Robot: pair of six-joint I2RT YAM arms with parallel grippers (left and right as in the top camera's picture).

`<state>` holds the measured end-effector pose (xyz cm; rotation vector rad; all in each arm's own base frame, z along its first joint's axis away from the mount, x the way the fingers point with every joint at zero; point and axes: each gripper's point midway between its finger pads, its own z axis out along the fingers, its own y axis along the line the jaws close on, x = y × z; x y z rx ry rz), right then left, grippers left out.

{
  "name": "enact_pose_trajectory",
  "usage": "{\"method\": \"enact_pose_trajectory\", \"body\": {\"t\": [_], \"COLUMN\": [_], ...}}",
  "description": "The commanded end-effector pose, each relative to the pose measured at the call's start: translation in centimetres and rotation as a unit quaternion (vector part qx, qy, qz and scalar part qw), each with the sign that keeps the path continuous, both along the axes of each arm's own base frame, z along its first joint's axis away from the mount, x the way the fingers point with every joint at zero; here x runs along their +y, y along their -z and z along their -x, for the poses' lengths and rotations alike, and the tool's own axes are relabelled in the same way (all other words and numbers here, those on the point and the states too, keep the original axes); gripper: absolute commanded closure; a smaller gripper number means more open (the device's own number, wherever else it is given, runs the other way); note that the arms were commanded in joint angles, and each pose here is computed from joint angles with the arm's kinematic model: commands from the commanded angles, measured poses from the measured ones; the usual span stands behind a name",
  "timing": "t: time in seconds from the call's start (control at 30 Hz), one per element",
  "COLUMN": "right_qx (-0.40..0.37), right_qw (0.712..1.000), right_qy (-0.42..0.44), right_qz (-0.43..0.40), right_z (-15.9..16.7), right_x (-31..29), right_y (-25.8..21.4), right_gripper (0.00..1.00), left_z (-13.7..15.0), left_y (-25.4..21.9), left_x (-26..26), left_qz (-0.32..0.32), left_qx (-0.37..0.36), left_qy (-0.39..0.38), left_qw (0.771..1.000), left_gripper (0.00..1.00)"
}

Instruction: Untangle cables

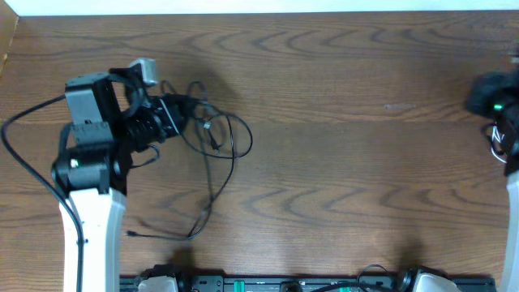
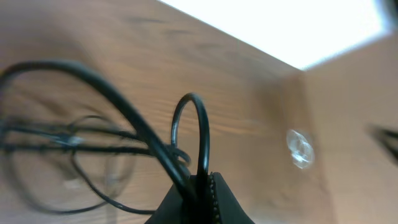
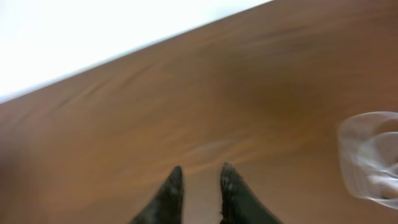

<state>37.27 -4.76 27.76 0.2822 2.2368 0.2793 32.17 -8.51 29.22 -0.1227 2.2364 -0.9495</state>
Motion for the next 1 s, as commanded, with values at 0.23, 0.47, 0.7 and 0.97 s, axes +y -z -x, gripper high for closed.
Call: {"method": "enact_pose_trajectory", "body": {"t": [0.23, 0.47, 0.7, 0.97], "right_qx": [0.021, 0.012, -0.004, 0.092], "right_qw": [0.818, 0.759, 0.746, 0.975], "right_qy": [-0.565, -0.644, -0.659, -0.070], "right_qz": [-0.108, -0.094, -0.098, 0.188], "right_z": [10.2, 12.7, 11.1, -1.1], "right_x": [24.9, 30.5, 33.8, 11.7], "right_y": [1.9, 2.7, 4.2, 6.1], "right_gripper": [0.39, 0.36, 0.77, 0.99], "left_z": [4.1, 4.8, 5.8, 2.0], "left_y": [-1.6, -1.4, -2.6, 7.3], "left_x": [-9.7, -10.7, -11.8, 0.7], "left_qz": [0.011, 0.017, 0.047, -0.270], "left_qx": [-0.036, -0.030, -0.042, 0.093], "left_qy": [0.178, 0.198, 0.237, -0.061], "left_qw": [0.983, 0.980, 0.969, 0.956], "left_gripper": [0.92, 0.92, 0.92, 0.92]}}
